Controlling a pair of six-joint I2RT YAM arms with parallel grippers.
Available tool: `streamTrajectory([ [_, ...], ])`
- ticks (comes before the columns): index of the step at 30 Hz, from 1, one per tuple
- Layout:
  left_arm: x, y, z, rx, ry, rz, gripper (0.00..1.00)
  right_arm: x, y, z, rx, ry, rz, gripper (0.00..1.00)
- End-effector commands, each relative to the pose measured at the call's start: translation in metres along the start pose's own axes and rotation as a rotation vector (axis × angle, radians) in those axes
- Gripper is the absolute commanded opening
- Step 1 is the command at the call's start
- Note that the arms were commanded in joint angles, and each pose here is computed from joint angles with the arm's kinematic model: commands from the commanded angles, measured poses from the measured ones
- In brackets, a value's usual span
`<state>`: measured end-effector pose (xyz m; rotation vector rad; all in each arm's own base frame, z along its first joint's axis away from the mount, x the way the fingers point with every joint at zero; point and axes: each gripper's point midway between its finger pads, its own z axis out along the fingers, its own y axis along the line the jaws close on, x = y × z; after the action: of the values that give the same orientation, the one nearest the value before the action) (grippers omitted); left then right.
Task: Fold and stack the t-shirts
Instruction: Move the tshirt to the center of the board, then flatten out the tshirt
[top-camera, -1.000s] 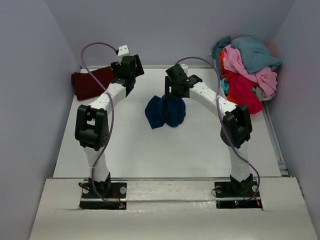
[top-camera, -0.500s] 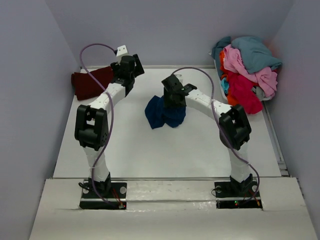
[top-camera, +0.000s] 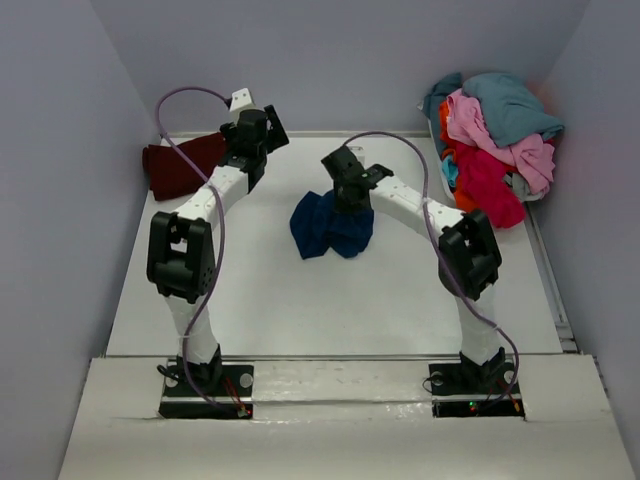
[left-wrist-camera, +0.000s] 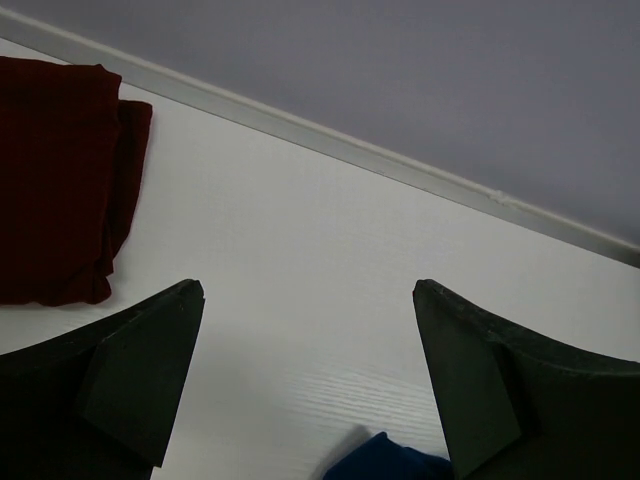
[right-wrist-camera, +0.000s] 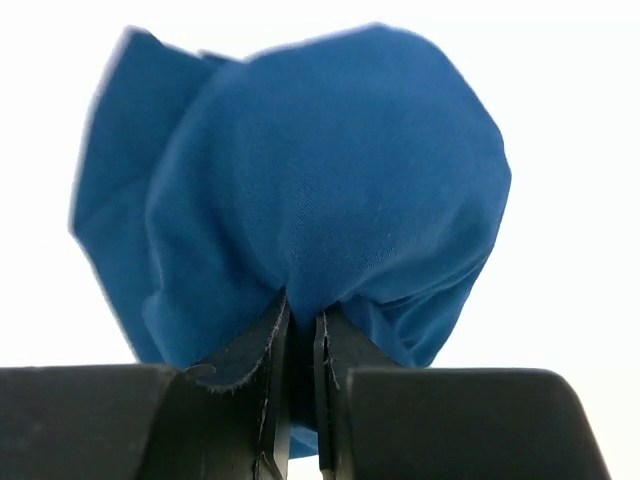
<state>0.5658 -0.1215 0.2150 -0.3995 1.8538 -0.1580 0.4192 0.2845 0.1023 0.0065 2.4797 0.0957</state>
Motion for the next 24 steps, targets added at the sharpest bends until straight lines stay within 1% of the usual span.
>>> streamTrajectory([
  [1,-0.054,-0.020,-0.033,0.099,-0.109,-0.107,0.99,-0.081,0.012,-0.066,-0.038,-0.194,0.007,0.07],
  [3,-0.054,-0.017,-0.038,0.099,-0.119,-0.106,0.99,-0.100,0.013,-0.083,-0.044,-0.236,0.006,0.07],
  [5,-0.063,-0.021,-0.045,0.101,-0.137,-0.091,0.99,-0.127,0.014,-0.110,-0.058,-0.300,0.000,0.07],
  [6,-0.061,-0.020,-0.045,0.090,-0.120,-0.080,0.99,-0.142,0.016,-0.126,-0.069,-0.335,-0.005,0.07],
  [7,-0.064,-0.020,-0.046,0.085,-0.120,-0.079,0.99,-0.135,0.013,-0.118,-0.046,-0.306,-0.030,0.07],
  [8,-0.067,-0.020,-0.047,0.084,-0.124,-0.078,0.99,-0.156,0.016,-0.138,-0.065,-0.361,-0.012,0.07],
  [9,-0.074,-0.021,-0.053,0.091,-0.139,-0.085,0.99,-0.151,0.014,-0.133,-0.045,-0.329,-0.035,0.07],
  [10,-0.076,-0.021,-0.056,0.096,-0.145,-0.087,0.99,-0.163,0.020,-0.153,-0.074,-0.372,-0.023,0.07],
  [15,-0.092,-0.015,-0.074,0.081,-0.184,-0.098,0.99,-0.161,0.024,-0.179,-0.081,-0.415,-0.043,0.07],
  [17,-0.095,-0.013,-0.078,0.079,-0.195,-0.100,0.98,-0.156,0.028,-0.197,-0.092,-0.434,-0.057,0.07],
  [18,-0.096,-0.012,-0.080,0.078,-0.198,-0.102,0.99,-0.143,0.041,-0.201,-0.104,-0.432,-0.105,0.07],
  [20,-0.096,-0.010,-0.082,0.074,-0.202,-0.102,0.99,-0.134,0.045,-0.214,-0.099,-0.459,-0.135,0.07],
  [21,-0.096,-0.010,-0.082,0.072,-0.204,-0.103,0.99,-0.129,0.046,-0.209,-0.104,-0.445,-0.151,0.07],
  [22,-0.096,-0.009,-0.082,0.068,-0.204,-0.104,0.99,-0.116,0.056,-0.202,-0.139,-0.402,-0.176,0.07],
  [23,-0.098,-0.009,-0.083,0.071,-0.209,-0.105,0.98,-0.112,0.057,-0.197,-0.130,-0.384,-0.186,0.07],
  [24,-0.098,-0.009,-0.083,0.069,-0.208,-0.106,0.99,-0.094,0.060,-0.180,-0.093,-0.319,-0.228,0.07],
])
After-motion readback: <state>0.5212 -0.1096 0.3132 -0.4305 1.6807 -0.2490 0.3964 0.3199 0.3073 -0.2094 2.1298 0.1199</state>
